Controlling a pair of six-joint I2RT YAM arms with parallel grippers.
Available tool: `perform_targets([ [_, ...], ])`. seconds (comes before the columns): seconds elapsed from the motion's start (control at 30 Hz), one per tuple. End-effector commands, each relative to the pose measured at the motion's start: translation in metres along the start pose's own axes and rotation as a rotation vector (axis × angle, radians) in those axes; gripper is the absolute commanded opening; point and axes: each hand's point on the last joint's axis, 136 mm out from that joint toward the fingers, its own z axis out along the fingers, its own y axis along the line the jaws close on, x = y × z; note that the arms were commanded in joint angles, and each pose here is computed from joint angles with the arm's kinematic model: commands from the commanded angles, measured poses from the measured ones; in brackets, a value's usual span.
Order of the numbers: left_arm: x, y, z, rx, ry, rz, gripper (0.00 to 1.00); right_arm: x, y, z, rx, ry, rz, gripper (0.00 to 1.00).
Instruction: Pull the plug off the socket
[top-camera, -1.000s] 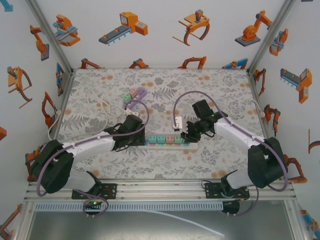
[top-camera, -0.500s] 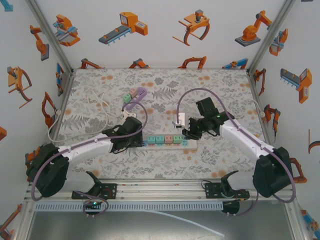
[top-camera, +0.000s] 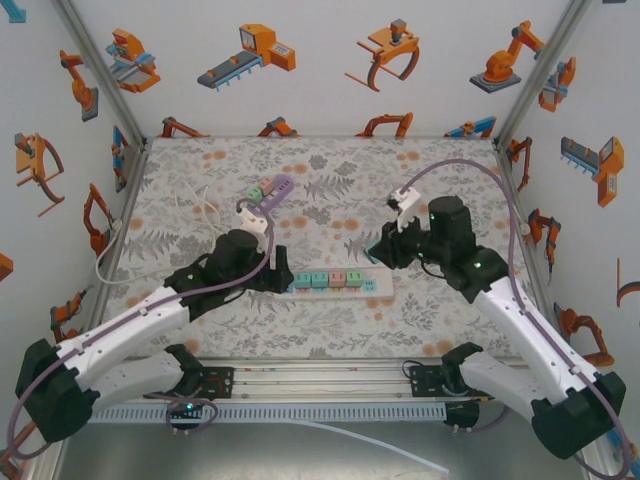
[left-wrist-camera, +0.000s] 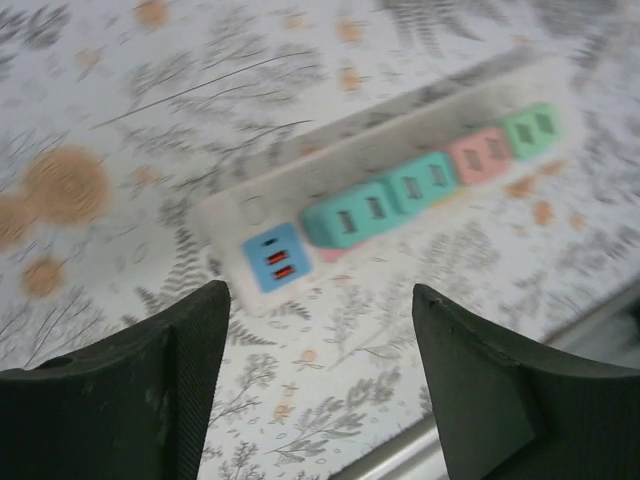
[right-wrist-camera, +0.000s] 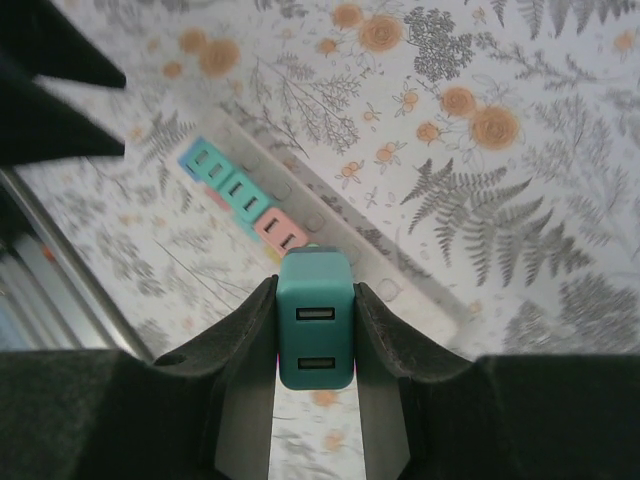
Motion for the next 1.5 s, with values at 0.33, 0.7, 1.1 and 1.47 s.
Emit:
perform_targets([
  [0.33, 0.023, -0.147, -0.068, 0.698, -0.060, 0.624, 0.82, 0.077, -0.027, -0.016, 0.172, -0.024, 0.786, 0.19],
  [0.7, 0.040, -0.159, -0.067, 0.716, -0.064, 0.763, 0.97, 0.157, -0.037, 0.019, 0.165, 0.064, 0.904, 0.19],
  [1.1, 0.039, -0.157, -0.058, 0.676, -0.065, 0.766, 0.97, 0.201, -0.043, 0.035, 0.187, 0.112, 0.921, 0.34],
  [1.47, 0.036, -0.156, -0.055, 0.646, -0.069, 0.765, 0.97, 0.220, -0.051, 0.023, 0.291, 0.147, 0.899, 0.52],
])
